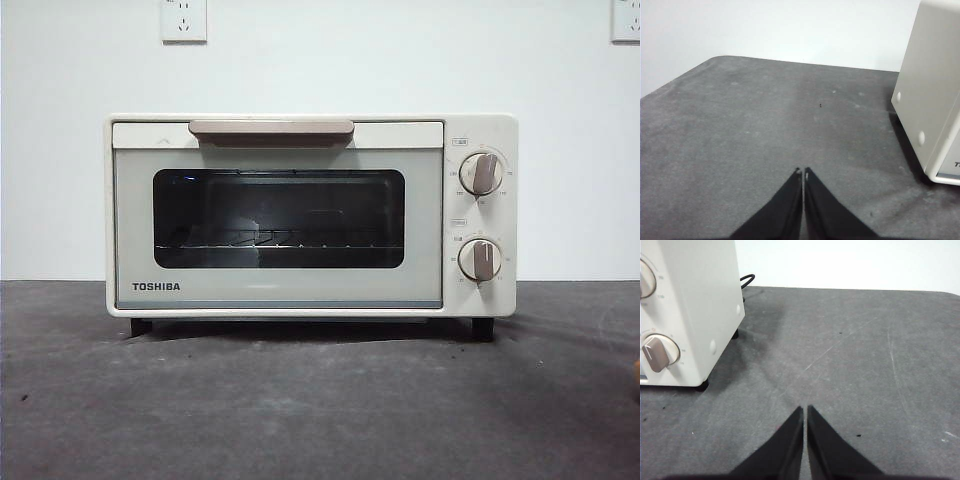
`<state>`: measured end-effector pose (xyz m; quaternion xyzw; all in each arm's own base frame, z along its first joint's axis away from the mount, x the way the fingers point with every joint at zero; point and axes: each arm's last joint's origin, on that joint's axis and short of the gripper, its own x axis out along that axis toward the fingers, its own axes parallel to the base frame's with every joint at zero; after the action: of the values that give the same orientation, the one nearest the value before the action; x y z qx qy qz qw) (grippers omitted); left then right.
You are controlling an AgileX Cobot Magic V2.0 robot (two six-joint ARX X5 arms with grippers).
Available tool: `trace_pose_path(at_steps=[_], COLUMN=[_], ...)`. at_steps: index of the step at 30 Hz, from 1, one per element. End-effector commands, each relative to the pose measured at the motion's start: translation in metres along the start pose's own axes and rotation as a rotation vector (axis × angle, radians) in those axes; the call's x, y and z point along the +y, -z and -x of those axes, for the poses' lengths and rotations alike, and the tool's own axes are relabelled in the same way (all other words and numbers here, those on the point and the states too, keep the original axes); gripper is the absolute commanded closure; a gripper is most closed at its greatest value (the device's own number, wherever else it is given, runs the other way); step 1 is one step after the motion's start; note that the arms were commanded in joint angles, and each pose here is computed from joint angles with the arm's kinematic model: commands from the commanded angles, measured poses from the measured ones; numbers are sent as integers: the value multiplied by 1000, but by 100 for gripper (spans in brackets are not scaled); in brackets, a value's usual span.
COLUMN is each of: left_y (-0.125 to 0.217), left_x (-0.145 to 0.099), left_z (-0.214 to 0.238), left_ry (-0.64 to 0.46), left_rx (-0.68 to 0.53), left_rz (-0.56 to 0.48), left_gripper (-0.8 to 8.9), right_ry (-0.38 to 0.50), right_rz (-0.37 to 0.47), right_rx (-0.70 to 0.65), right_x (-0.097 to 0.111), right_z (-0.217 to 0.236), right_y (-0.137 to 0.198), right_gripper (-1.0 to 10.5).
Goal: The left arm flap open the oven, the right arm pick bread and place it into oven, the left arm flap close the oven
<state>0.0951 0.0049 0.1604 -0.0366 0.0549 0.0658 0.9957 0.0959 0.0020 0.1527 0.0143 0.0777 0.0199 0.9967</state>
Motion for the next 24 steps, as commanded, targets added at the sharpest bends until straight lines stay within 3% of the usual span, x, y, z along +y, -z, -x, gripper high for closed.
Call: trace_pose_path(at_steps=[1, 5, 15, 24], left_y=[4, 1, -40, -107], left_x=[1, -1, -5, -11], left_z=[-2, -2, 10, 19], left_ry=[-9, 49, 135, 189], left_rx=[-7, -34, -108, -79], left_rz=[27, 165, 332, 355], left_gripper=[797, 798, 798, 798], right_ry=[0, -9, -47, -88], right_rz=[-49, -139, -299, -381], right_rx=[-11, -13, -143, -217], right_x=[0, 0, 2, 5], right_z=[-1, 0, 14, 39], right_y=[1, 0, -40, -105], right_gripper=[940, 940, 940, 940])
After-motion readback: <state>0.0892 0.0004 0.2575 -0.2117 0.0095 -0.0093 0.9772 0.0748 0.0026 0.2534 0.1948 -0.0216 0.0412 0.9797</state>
